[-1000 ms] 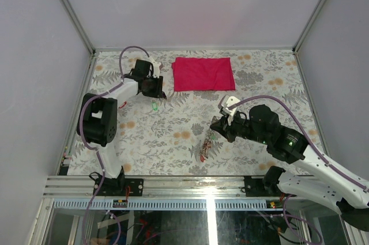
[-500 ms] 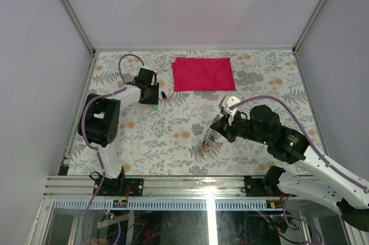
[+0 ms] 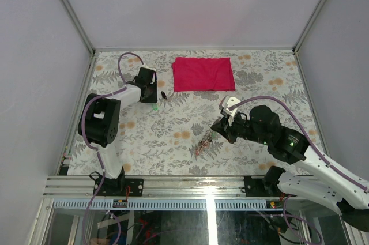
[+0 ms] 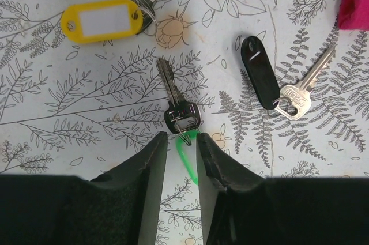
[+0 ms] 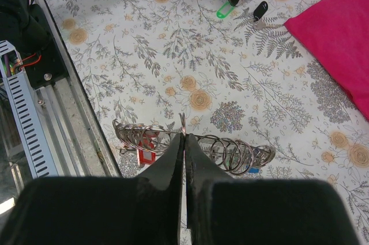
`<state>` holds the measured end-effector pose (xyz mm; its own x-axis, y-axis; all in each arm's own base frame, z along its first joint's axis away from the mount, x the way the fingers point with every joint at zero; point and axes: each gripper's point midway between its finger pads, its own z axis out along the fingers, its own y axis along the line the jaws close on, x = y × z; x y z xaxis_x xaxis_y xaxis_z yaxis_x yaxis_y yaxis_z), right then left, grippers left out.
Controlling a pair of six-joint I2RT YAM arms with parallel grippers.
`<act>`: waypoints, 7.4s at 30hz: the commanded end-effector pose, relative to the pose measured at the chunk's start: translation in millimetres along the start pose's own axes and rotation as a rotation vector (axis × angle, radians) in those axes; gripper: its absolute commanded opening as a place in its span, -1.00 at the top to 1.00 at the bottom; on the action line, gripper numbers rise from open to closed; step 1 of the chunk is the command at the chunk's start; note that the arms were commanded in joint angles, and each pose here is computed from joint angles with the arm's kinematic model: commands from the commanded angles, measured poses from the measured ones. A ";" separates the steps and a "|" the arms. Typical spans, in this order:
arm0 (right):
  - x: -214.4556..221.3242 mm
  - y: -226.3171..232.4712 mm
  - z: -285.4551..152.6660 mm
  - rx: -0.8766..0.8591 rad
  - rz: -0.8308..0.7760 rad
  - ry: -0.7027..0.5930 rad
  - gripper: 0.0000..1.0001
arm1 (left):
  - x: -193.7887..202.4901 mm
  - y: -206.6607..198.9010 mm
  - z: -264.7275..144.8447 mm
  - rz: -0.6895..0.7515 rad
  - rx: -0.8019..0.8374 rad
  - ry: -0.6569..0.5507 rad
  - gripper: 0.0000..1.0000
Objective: Put the keys on the keyring
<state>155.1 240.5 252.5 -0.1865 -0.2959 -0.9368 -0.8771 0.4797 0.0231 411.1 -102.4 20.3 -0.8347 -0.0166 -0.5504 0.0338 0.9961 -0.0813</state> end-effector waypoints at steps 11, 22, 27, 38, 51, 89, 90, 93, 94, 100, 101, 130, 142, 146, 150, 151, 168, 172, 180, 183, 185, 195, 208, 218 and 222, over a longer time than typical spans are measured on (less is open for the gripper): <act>-40.5 -1.0 -10.1 0.014 -0.012 -0.134 1.00 | -17.7 -5.6 5.9 0.008 0.000 -0.056 0.57; -41.5 -2.9 -11.3 0.024 -0.014 -0.135 1.00 | -19.4 -6.7 3.2 0.027 0.010 -0.060 1.00; -44.9 -9.9 -17.0 0.066 -0.037 -0.147 1.00 | -42.8 -34.6 -29.0 0.101 0.175 -0.139 1.00; -65.5 -16.7 -33.1 0.105 -0.182 -0.256 1.00 | -43.8 -115.4 -155.5 0.414 0.667 -0.303 1.00; -110.4 5.2 -66.2 0.053 -0.555 -0.544 1.00 | -8.9 -159.0 -300.2 0.661 1.106 -0.471 0.78; -123.8 -48.3 -122.8 0.373 -0.159 -0.436 1.00 | -16.9 -159.8 -170.8 -0.103 0.736 -0.166 0.42; -122.7 -48.2 -122.2 0.371 -0.157 -0.430 1.00 | -17.1 -152.6 -165.9 -0.150 0.779 -0.165 0.38; -121.1 -49.7 -122.3 0.380 -0.147 -0.427 1.00 | -13.7 -135.6 -157.1 -0.221 0.831 -0.196 -0.46; -121.0 -49.9 -122.4 0.381 -0.145 -0.429 1.00 | -12.5 -131.6 -153.5 -0.215 0.807 -0.206 -0.71; -119.5 -51.4 -118.0 0.385 -0.142 -0.422 1.00 | -7.6 -118.2 -131.9 -0.263 0.720 -0.159 -1.00; -118.7 -51.5 -116.5 0.385 -0.140 -0.418 1.00 | -8.7 -114.3 -128.5 -0.288 0.707 -0.155 -1.00; -115.9 -83.1 -163.6 0.617 -0.044 -0.438 1.00 | 52.6 -225.6 -131.9 0.184 0.370 -0.177 -0.77; -102.3 -109.6 -238.1 0.877 0.102 -0.482 1.00 | 106.3 -286.4 -122.7 0.428 0.128 -0.192 -0.41; -99.6 -108.7 -239.4 0.873 0.107 -0.489 1.00 | 121.9 -296.8 -118.0 0.457 0.117 -0.170 -0.33; -97.4 -108.3 -233.7 0.864 0.097 -0.471 1.00 | 133.0 -304.2 -113.1 0.473 0.109 -0.149 -0.19; -96.3 -108.3 -231.7 0.862 0.093 -0.463 1.00 | 136.2 -305.1 -111.5 0.478 0.105 -0.144 -0.17; -94.8 -105.9 -216.5 0.828 0.073 -0.435 1.00 | 158.7 -317.5 -94.3 0.482 0.096 -0.106 0.14; -94.6 -105.8 -213.8 0.824 0.070 -0.428 1.00 | 160.3 -319.3 -95.3 0.475 0.109 -0.103 0.14; -95.4 -105.0 -211.1 0.815 0.069 -0.426 1.00 | 168.7 -321.4 -92.4 0.469 0.125 -0.088 0.13; -96.0 -105.0 -210.1 0.814 0.066 -0.424 1.00 | 170.8 -323.0 -90.2 0.466 0.131 -0.086 0.13; -96.4 -104.8 -209.0 0.811 0.064 -0.422 1.00 | 171.8 -323.5 -89.1 0.467 0.131 -0.083 0.14; -98.2 -104.4 -206.7 0.805 0.062 -0.420 1.00 | 178.7 -319.3 -80.7 0.482 0.112 -0.068 0.27; -98.2 -104.0 -202.4 0.798 0.065 -0.413 1.00 | 183.9 -308.2 -78.9 0.475 0.097 -0.061 0.45; -98.3 -103.6 -199.2 0.791 0.062 -0.409 1.00 | 145.8 -309.1 -113.3 0.415 0.115 -0.181 0.29; -96.8 -103.7 -199.1 0.792 0.062 -0.408 1.00 | 152.1 -311.3 -110.5 0.413 0.126 -0.158 0.31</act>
<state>174.3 50.3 392.9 0.0350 -0.0646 -0.9973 -0.2712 0.9599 -0.0717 209.8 -401.2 42.3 -0.6553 0.4029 -0.6390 0.4482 0.8883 0.1004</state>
